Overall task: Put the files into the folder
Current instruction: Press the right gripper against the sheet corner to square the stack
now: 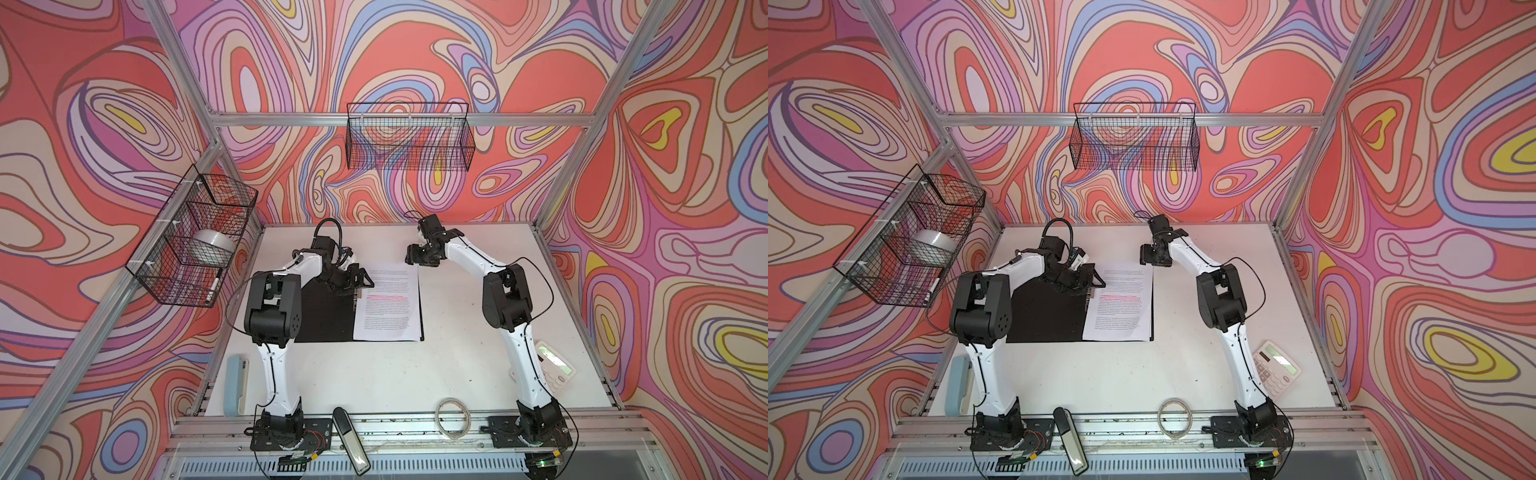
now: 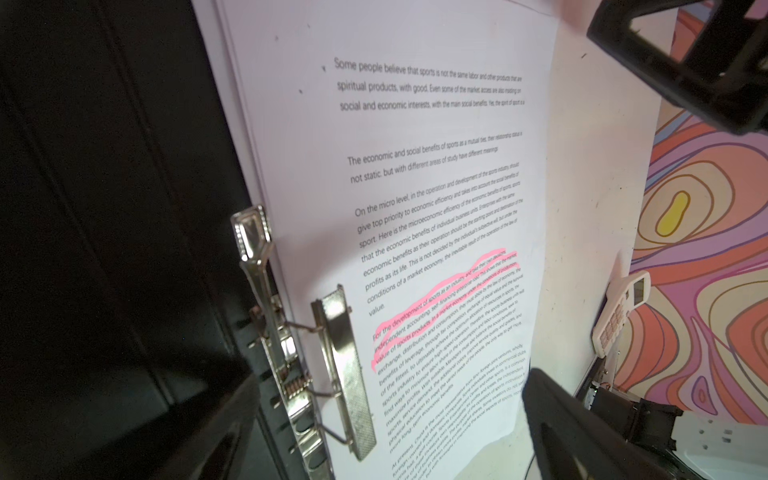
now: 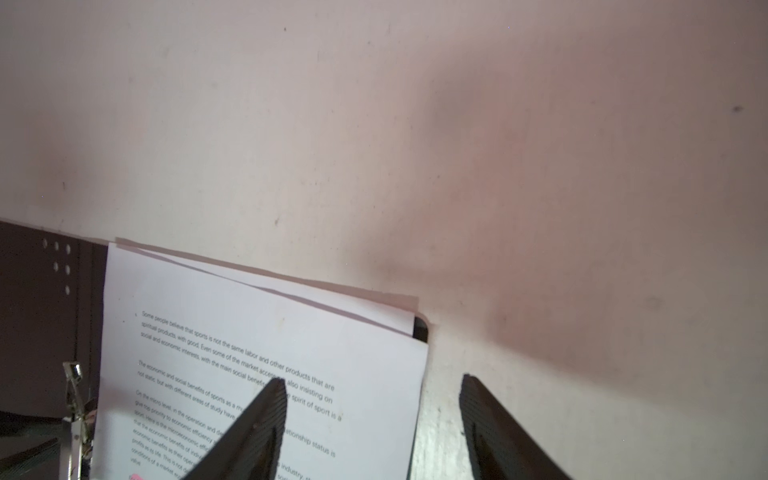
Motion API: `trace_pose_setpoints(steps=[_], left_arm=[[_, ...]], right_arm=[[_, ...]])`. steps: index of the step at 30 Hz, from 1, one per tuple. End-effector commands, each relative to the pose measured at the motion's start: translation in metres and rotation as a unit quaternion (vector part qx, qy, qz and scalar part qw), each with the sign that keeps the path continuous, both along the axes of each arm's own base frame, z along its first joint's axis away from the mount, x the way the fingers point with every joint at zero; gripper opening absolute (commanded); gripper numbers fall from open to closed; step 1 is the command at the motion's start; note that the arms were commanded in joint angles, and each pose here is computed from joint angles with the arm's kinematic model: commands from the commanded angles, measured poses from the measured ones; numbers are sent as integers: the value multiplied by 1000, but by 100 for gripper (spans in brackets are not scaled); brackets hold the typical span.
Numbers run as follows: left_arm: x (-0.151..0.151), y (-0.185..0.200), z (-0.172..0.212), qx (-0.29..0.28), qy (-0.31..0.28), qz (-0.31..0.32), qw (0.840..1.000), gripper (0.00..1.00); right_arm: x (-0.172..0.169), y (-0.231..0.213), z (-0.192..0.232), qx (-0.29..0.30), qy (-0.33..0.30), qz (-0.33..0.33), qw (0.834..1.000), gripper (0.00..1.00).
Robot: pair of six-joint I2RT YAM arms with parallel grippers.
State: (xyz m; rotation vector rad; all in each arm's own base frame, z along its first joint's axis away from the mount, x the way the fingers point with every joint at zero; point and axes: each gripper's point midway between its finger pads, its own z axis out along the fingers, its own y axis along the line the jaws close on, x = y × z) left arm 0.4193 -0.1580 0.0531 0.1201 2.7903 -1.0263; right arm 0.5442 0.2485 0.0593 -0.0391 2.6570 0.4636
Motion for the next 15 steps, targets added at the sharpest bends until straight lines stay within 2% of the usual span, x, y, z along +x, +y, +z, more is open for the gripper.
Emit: trace_pose_setpoints(steps=[1, 10, 15], left_arm=[[-7, -1, 0, -4, 17, -9, 1000, 100], [-8, -3, -2, -11, 24, -11, 1000, 100], [-6, -6, -2, -18, 26, -11, 999, 100]], right_arm=[[10, -20, 7, -8, -11, -42, 999, 70], [4, -4, -20, 40, 30, -29, 998, 70], [1, -1, -27, 49, 44, -27, 997, 70]])
